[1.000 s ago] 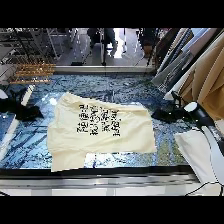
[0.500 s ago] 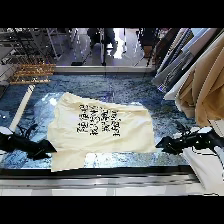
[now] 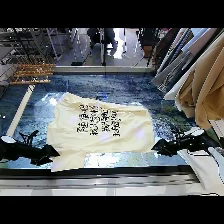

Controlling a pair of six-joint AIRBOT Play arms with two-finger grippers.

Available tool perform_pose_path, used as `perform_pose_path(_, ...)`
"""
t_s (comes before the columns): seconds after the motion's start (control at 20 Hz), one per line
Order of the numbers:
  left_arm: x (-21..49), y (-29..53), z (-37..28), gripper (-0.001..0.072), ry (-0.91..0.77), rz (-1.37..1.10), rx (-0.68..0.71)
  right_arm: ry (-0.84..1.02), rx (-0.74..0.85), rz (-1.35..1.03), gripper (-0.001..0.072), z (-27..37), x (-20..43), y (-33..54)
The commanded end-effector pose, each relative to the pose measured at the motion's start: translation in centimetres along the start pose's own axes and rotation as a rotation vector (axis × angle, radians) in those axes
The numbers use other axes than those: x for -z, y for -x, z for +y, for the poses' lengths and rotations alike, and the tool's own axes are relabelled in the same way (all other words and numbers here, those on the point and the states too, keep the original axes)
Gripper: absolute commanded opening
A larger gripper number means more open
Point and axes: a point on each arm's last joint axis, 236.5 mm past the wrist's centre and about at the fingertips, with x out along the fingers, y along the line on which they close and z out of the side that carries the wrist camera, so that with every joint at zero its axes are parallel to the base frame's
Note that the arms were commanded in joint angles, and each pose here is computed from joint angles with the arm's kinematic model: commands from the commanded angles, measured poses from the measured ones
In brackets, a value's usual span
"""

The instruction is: Fold the clothes and pants, and hang the long-sleeved shirts on hangers.

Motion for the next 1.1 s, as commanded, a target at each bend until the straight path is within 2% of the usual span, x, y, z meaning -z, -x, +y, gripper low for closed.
perform_pose_path(0.0,-0.1,0.7,0.2,0.0581,0.002,-0.020,0.011,0.005,0.035,-0.024,0.0517,-0.8,-0.7,-0.4)
perform_pose_path(0.25,-3.2,2.4,2.4,0.0581,0.039,-0.186,-0.051,-0.010,0.031,-0.044,0.0516,-0.7,-1.2,-0.4)
perform_pose_path(0.4,-4.5,1.8,1.1,0.0581,0.053,-0.225,-0.008,-0.010,0.031,-0.044,0.0516,-0.7,-1.2,-0.4)
perform_pose_path(0.8,-3.4,0.2,-0.6,0.0567,0.088,-0.143,0.057,-0.007,0.031,-0.042,0.0513,-0.8,-1.1,-0.4)
perform_pose_path(0.85,-3.4,0.1,-0.6,0.0543,0.092,-0.143,0.058,-0.007,0.031,-0.042,0.0494,-0.8,-1.1,-0.4)
perform_pose_path(0.9,-3.4,0.1,-0.6,0.0447,0.091,-0.142,0.059,-0.007,0.031,-0.042,0.0486,-0.8,-1.1,-0.4)
perform_pose_path(0.95,-3.3,0.1,-0.6,0.0329,0.091,-0.140,0.060,-0.007,0.031,-0.041,0.0426,-0.7,-1.1,-0.4)
perform_pose_path(1.05,-3.3,0.1,-0.6,0.0154,0.091,-0.140,0.060,-0.006,0.031,-0.041,0.0289,-0.7,-1.1,-0.4)
